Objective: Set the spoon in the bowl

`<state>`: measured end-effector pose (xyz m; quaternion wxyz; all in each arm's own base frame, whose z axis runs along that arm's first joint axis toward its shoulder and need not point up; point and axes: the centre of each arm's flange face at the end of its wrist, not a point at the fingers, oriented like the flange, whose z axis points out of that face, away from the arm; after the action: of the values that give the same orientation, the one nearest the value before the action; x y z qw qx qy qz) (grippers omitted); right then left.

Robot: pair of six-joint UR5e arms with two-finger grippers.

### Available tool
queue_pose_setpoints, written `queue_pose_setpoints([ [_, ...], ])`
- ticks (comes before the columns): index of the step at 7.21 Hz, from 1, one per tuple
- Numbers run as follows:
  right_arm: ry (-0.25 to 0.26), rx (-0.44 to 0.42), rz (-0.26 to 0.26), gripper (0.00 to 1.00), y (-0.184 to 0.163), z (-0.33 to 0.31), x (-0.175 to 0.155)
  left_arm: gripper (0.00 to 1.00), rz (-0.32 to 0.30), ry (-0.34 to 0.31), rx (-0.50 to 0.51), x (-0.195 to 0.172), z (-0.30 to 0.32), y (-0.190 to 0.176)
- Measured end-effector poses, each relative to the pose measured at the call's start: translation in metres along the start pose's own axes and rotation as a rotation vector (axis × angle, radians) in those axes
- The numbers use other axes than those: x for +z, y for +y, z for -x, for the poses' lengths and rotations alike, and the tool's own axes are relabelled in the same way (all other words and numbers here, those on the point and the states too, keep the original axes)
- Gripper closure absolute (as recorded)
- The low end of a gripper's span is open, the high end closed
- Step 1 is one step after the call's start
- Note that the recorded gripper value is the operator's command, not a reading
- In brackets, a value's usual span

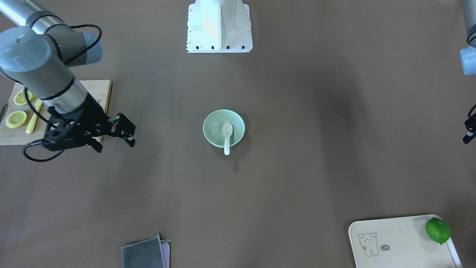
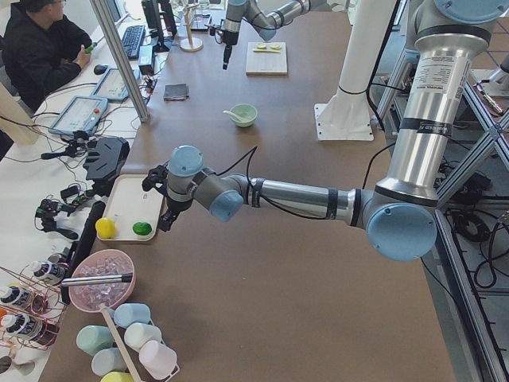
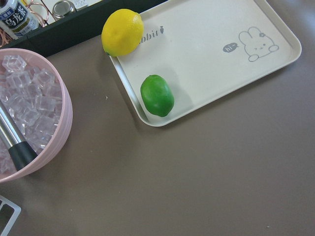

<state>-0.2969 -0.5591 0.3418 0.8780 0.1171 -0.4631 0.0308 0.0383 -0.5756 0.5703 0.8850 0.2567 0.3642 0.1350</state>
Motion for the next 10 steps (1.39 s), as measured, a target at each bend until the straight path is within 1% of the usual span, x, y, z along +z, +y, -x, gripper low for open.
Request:
queue_pose_setpoints([
  [1, 0.039, -0.012, -0.010, 0.00, -0.010, -0.064, -0.021, 0.02, -0.007, 0.000, 0.003, 0.000, 0.001, 0.008],
  [2, 0.051, -0.016, -0.007, 0.00, -0.023, -0.140, -0.056, 0.02, -0.006, 0.000, -0.002, -0.001, 0.003, 0.012],
  [3, 0.034, -0.015, 0.012, 0.00, -0.021, -0.228, -0.096, 0.02, 0.001, 0.000, -0.010, 0.000, 0.004, 0.014],
  [4, 0.019, -0.014, 0.025, 0.00, 0.002, -0.312, -0.128, 0.02, 0.021, -0.004, -0.029, 0.001, 0.007, 0.016],
  [5, 0.033, -0.011, 0.044, 0.00, 0.032, -0.370, -0.141, 0.02, 0.043, -0.015, -0.059, 0.000, 0.014, 0.017],
  [6, 0.066, 0.006, 0.078, 0.00, 0.055, -0.405, -0.144, 0.02, 0.058, -0.030, -0.096, -0.008, 0.025, 0.018],
  [7, 0.097, 0.025, 0.120, 0.00, 0.068, -0.424, -0.144, 0.02, 0.071, -0.044, -0.137, -0.017, 0.037, 0.018],
  [8, 0.114, 0.033, 0.157, 0.00, 0.075, -0.436, -0.146, 0.02, 0.091, -0.048, -0.184, -0.028, 0.047, 0.019],
  [10, 0.147, 0.056, 0.202, 0.00, 0.081, -0.448, -0.159, 0.02, 0.148, -0.035, -0.284, -0.051, 0.051, 0.017],
])
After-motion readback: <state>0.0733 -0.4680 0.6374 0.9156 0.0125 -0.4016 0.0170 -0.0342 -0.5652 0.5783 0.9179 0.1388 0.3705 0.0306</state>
